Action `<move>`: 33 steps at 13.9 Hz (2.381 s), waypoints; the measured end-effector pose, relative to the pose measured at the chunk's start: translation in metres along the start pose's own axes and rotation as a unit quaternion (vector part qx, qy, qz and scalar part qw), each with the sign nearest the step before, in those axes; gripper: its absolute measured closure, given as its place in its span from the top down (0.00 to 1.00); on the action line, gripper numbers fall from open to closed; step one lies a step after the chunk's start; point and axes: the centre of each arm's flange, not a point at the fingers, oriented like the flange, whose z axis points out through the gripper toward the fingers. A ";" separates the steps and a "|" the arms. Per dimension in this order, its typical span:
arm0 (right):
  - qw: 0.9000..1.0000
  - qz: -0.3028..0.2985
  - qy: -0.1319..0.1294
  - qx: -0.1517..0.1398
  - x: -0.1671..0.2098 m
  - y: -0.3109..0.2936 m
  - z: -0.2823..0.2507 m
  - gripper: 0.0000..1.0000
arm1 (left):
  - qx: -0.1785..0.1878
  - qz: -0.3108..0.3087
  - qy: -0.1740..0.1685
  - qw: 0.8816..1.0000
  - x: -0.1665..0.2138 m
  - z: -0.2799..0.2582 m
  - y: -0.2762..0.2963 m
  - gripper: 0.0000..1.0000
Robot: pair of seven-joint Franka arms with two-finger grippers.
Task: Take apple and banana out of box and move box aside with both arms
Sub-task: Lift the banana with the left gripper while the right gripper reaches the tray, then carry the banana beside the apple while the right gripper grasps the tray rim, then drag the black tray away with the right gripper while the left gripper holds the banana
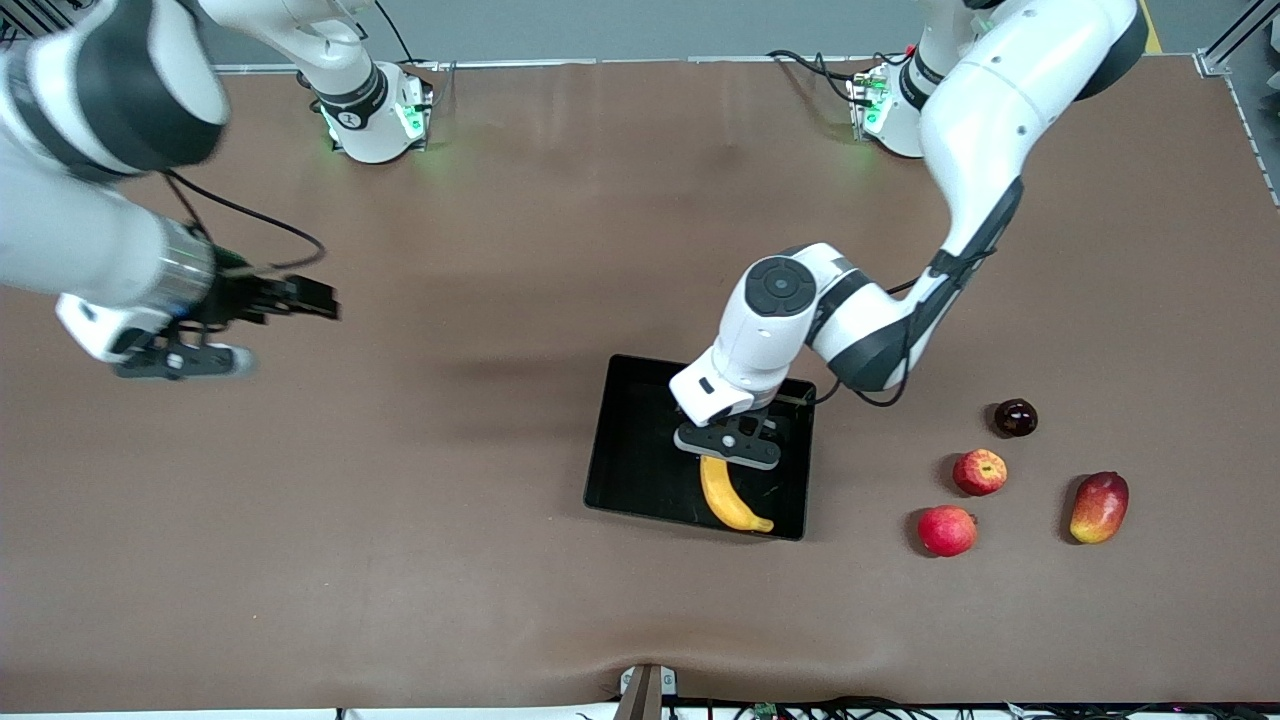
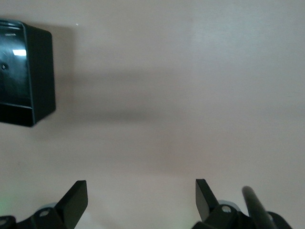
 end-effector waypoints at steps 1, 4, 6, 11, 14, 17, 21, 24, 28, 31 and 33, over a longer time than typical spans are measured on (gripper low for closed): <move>1.000 0.004 0.005 -0.002 0.003 -0.021 0.012 1.00 | 0.000 0.011 -0.009 1.000 0.004 -0.010 -0.016 0.38; 1.000 -0.001 0.018 -0.005 0.016 -0.076 0.059 1.00 | -0.006 0.033 -0.027 0.999 0.018 -0.033 -0.094 0.38; 0.999 -0.014 0.032 -0.003 0.028 -0.109 0.101 1.00 | -0.002 0.060 -0.043 0.997 0.019 -0.035 -0.152 0.38; 0.997 0.004 0.067 0.023 0.041 -0.183 0.196 1.00 | 0.005 0.156 -0.071 0.985 0.011 -0.034 -0.263 0.38; 0.996 0.037 0.072 0.025 0.031 -0.220 0.245 1.00 | 0.004 0.215 -0.074 0.974 0.003 -0.038 -0.326 0.38; 0.995 0.056 0.073 0.025 0.025 -0.248 0.279 1.00 | 0.002 0.272 -0.078 0.959 -0.009 -0.040 -0.379 0.38; 0.995 0.045 0.080 0.027 0.026 -0.275 0.293 0.86 | 0.000 0.326 -0.102 0.940 -0.030 -0.021 -0.435 0.38; 0.995 0.026 0.093 0.004 0.027 -0.276 0.300 0.52 | -0.011 0.362 -0.107 0.926 -0.039 0.000 -0.452 0.38; 0.995 0.024 0.097 -0.003 0.035 -0.267 0.298 0.09 | -0.009 0.384 -0.115 0.916 -0.050 0.013 -0.475 0.38; 0.995 0.041 0.088 -0.001 0.047 -0.251 0.289 0.06 | -0.012 0.384 -0.109 0.917 -0.051 0.022 -0.475 0.38; 0.996 0.055 0.070 -0.004 0.054 -0.239 0.279 0.06 | -0.017 0.375 -0.110 0.920 -0.057 0.037 -0.481 0.38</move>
